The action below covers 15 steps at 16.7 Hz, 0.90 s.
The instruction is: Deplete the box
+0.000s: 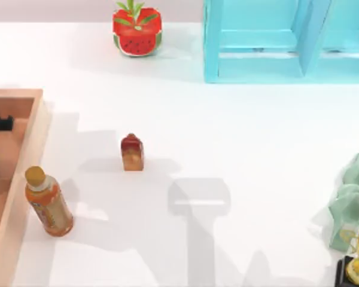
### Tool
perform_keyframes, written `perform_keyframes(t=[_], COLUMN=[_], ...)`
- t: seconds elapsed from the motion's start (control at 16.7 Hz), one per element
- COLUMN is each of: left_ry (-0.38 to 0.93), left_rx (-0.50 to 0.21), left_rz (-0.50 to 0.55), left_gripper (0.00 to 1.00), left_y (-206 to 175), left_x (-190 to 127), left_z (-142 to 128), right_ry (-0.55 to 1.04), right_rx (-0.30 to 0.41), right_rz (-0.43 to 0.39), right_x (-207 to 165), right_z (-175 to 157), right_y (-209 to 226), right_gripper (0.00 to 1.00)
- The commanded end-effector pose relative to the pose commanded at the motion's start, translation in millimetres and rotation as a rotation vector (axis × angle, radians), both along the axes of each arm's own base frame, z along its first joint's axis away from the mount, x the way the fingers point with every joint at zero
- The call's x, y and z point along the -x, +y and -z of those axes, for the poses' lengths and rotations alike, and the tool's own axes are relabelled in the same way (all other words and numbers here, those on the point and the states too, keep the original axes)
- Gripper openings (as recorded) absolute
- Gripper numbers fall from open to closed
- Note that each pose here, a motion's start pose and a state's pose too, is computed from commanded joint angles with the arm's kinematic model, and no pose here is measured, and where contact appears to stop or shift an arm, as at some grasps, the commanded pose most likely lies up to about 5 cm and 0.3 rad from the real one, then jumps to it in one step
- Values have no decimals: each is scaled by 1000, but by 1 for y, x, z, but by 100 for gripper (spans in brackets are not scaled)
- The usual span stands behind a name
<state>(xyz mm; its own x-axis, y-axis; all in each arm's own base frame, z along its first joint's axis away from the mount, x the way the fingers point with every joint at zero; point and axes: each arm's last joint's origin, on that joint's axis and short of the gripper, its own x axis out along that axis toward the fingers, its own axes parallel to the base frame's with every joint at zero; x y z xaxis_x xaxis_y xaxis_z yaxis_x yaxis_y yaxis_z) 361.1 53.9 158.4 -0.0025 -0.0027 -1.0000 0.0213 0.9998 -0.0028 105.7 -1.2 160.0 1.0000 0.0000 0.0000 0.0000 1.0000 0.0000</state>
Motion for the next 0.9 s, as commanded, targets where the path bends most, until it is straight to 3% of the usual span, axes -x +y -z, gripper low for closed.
perform_keyframes(t=[0.54,0.9], left_ry=[-20,-226], left_rx=[-15,-120], left_rz=[-3,35], left_gripper=[0,0], left_y=[3,-7], left_x=[-2,-34], left_z=[-5,-75], right_ry=[0,0], right_rx=[0,0], right_rz=[0,0], right_x=[0,0], right_z=[0,0], right_y=[0,0], right_gripper=[100,100])
